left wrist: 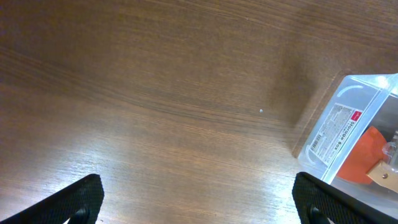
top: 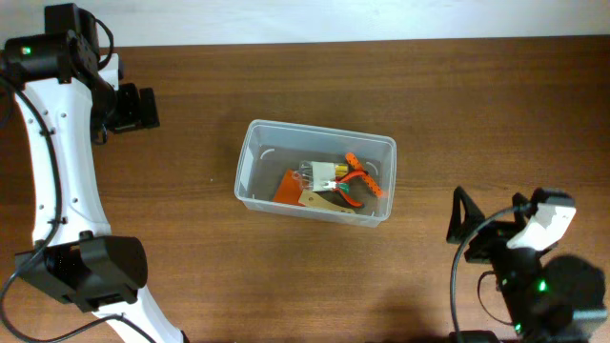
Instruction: Pack container
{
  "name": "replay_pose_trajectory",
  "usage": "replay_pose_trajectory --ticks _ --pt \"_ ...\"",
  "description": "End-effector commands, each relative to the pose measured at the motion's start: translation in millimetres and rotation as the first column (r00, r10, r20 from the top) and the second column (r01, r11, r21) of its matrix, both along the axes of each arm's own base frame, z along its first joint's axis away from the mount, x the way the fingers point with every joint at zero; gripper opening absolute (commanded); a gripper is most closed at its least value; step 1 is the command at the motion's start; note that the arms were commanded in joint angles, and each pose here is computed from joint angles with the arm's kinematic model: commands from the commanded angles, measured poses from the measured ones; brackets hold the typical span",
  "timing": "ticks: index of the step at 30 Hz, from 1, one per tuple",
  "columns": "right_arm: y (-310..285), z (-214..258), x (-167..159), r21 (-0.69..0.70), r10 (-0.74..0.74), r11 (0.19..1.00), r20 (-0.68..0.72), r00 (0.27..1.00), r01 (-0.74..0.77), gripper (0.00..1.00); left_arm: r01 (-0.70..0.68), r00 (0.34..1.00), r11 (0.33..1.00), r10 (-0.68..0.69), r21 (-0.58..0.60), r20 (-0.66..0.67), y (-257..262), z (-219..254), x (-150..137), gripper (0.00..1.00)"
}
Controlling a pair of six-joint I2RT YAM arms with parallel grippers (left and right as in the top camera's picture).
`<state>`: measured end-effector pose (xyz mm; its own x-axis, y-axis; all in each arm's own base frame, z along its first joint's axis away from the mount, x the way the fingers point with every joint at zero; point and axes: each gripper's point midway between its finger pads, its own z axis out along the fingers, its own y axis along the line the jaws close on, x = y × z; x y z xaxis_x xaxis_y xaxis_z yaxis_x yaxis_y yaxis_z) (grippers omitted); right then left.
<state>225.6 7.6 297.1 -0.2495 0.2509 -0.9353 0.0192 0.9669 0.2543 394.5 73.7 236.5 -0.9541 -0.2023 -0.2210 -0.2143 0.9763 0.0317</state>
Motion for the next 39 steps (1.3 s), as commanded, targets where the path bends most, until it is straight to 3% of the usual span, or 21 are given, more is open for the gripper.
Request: replay_pose_trajectory --ticks 1,9,22,29,39 --pt "3 -9 -7 -0.005 0.022 1.000 0.073 0.997 -0.022 0.98 0.004 1.000 1.000 -0.004 0.012 0.011 4 4 0 0.99" --pt "-7 -20 5 -0.009 -0.034 0.999 0.323 0.946 0.039 0.99 0.004 1.000 1.000 -0.004 0.012 0.011 4 4 0 0.99" --pt "-7 -57 9 -0.007 -0.034 0.999 0.386 0.922 0.040 0.99 0.004 1.000 1.000 -0.004 0.012 0.011 4 4 0 0.99" --pt "-7 -72 12 -0.009 -0.033 0.999 0.333 0.942 0.038 0.99 0.004 1.000 1.000 -0.004 0.012 0.011 4 4 0 0.99" --pt "-7 -124 12 -0.014 -0.034 0.999 0.135 0.990 0.036 0.99 0.004 1.000 1.000 -0.004 0.012 0.011 4 4 0 0.99"
